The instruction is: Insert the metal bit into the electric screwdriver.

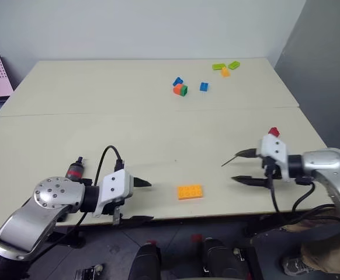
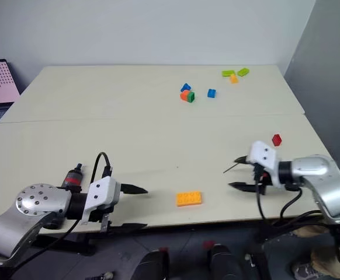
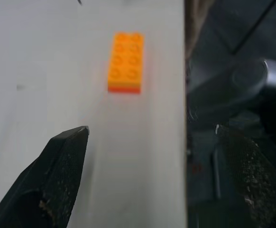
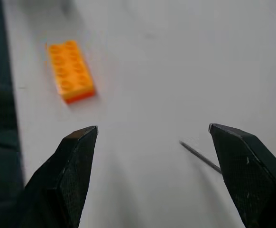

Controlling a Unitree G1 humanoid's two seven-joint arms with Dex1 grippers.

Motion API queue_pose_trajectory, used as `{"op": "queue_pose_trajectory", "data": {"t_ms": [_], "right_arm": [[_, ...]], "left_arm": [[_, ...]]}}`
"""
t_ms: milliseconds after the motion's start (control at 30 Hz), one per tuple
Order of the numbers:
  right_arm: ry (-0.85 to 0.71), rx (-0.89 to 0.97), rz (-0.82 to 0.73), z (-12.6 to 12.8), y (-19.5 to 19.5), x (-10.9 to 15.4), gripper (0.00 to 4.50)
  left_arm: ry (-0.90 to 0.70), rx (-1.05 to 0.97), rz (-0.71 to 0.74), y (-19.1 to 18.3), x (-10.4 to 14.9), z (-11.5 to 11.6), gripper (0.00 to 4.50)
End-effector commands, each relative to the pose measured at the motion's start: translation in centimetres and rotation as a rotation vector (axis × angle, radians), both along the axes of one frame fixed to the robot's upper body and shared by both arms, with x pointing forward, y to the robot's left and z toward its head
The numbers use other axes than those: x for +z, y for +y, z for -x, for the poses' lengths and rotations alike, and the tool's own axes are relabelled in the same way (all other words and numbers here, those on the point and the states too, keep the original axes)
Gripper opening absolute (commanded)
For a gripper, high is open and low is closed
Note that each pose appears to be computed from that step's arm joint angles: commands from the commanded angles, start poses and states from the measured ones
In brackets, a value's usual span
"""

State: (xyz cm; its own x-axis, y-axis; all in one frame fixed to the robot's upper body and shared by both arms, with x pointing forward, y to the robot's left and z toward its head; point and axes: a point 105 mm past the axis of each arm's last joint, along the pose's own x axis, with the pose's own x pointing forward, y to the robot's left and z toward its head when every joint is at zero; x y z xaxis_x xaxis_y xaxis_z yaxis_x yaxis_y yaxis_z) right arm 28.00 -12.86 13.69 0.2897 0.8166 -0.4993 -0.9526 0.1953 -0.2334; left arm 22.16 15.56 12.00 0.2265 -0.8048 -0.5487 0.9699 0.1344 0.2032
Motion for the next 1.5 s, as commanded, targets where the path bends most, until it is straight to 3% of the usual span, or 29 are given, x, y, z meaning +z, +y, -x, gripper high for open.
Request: {"op": "queue_pose_trajectory", "data": {"t_ms": [33, 333, 600, 700, 767, 967, 1100, 1267, 1400, 1500], "right_arm": [[0.008, 0.133, 0.016, 1.1, 3.0, -1.3, 3.94], [0.043, 0.255, 0.074, 0.9, 5.8, -4.3, 3.94], [0.042, 0.271, 0.077, 0.9, 5.8, -4.9, 2.34], [0.035, 0.266, 0.076, 0.8, 5.8, -4.9, 1.53], [0.026, 0.257, 0.071, 0.8, 5.7, -4.8, 1.48], [-0.019, 0.013, -0.056, -1.0, 2.9, -2.5, 1.48], [-0.158, -0.367, -0.061, -3.9, -4.6, -1.6, 1.48], [-0.277, -0.741, -0.058, -4.4, -12.8, -1.6, 1.48], [-0.317, -1.006, -0.102, -4.3, -17.2, -2.2, 1.48], [-0.297, -1.109, -0.140, -4.4, -18.2, -2.9, 1.48]], "left_arm": [[-0.063, -0.023, 0.001, -0.4, 0.9, 0.3, 4.50], [-0.049, -0.018, 0.004, -0.5, -0.2, 1.7, 4.50], [-0.051, -0.008, 0.024, -1.0, -0.1, 1.9, 4.50], [-0.056, -0.004, 0.045, -1.3, 0.1, 1.7, 4.50], [-0.061, 0.000, 0.067, -1.6, 0.4, 1.4, 4.50], [-0.123, 0.014, 0.202, -3.3, 2.1, 0.0, 4.50], [-0.173, 0.041, 0.325, -4.9, 3.6, -1.6, 4.50], [-0.184, 0.039, 0.385, -5.8, 4.6, -2.7, 4.50], [-0.151, 0.017, 0.438, -6.6, 5.3, -3.0, 4.50], [-0.124, -0.002, 0.475, -7.1, 5.7, -2.9, 4.50]]}}
